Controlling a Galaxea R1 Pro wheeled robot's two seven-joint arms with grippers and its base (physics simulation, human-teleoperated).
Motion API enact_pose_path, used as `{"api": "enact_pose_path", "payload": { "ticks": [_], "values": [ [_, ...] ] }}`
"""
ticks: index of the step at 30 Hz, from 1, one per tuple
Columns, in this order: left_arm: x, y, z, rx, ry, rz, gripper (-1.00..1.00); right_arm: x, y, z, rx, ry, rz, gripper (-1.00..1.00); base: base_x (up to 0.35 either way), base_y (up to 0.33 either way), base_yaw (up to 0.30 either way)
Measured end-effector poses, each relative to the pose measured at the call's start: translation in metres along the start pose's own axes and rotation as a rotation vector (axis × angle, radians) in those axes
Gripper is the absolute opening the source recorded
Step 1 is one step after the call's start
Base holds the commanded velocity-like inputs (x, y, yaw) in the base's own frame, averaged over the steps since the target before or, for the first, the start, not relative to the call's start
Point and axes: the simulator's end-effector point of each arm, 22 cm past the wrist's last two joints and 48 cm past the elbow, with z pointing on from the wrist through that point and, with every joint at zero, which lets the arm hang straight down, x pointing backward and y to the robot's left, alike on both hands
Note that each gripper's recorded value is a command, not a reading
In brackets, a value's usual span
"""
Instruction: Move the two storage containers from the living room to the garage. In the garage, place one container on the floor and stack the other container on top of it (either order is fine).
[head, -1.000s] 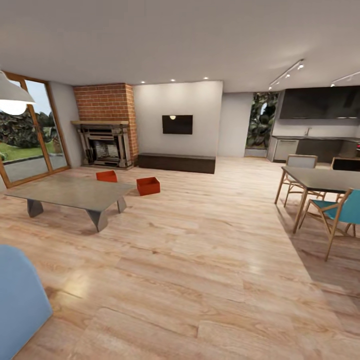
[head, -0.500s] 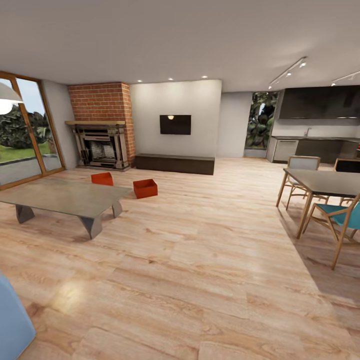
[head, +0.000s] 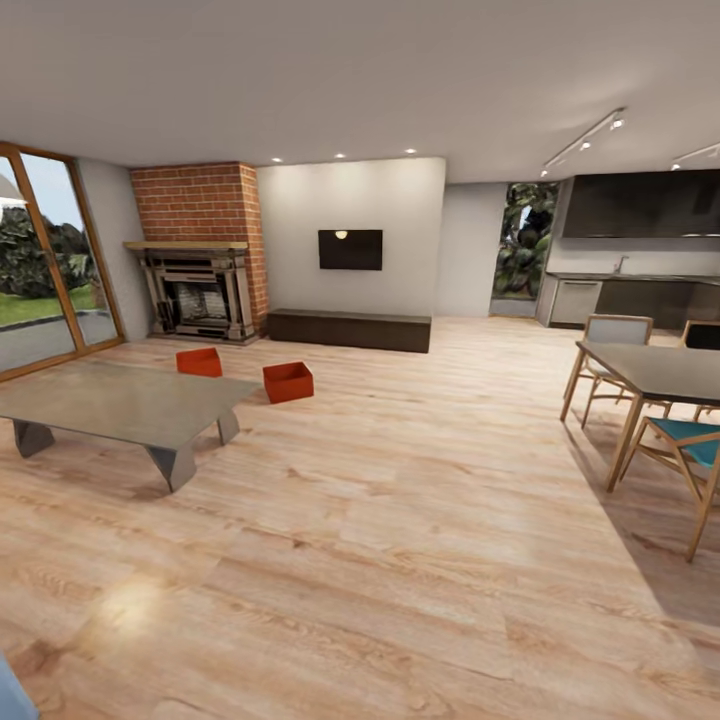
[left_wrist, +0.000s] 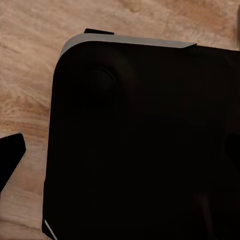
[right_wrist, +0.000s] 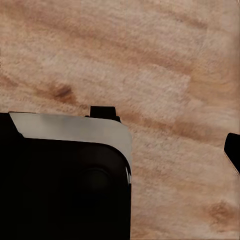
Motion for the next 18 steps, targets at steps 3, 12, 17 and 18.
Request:
{"api": "enact_pose_path", "payload": {
  "ticks": [3, 12, 17, 18],
  "values": [
    [0.0000, 0.0000, 0.0000, 0.000, 0.000, -0.001, 1.00, 0.0000, 0.0009, 0.0000, -0.002, 0.000, -0.003, 1.00, 0.322, 0.000, 0.000],
    [0.0003, 0.0000, 0.0000, 0.000, 0.001, 0.000, 1.00, 0.0001, 0.0018, -0.0001, -0.003, 0.001, -0.006, 1.00, 0.322, 0.000, 0.000],
    [0.0003, 0.0000, 0.0000, 0.000, 0.001, 0.000, 1.00, 0.0001, 0.0027, -0.0002, -0.004, 0.001, -0.005, 1.00, 0.322, 0.000, 0.000],
    [0.0003, 0.0000, 0.0000, 0.000, 0.001, 0.000, 1.00, 0.0000, 0.0030, -0.0002, -0.005, 0.001, -0.005, 1.00, 0.322, 0.000, 0.000]
  ]
}}
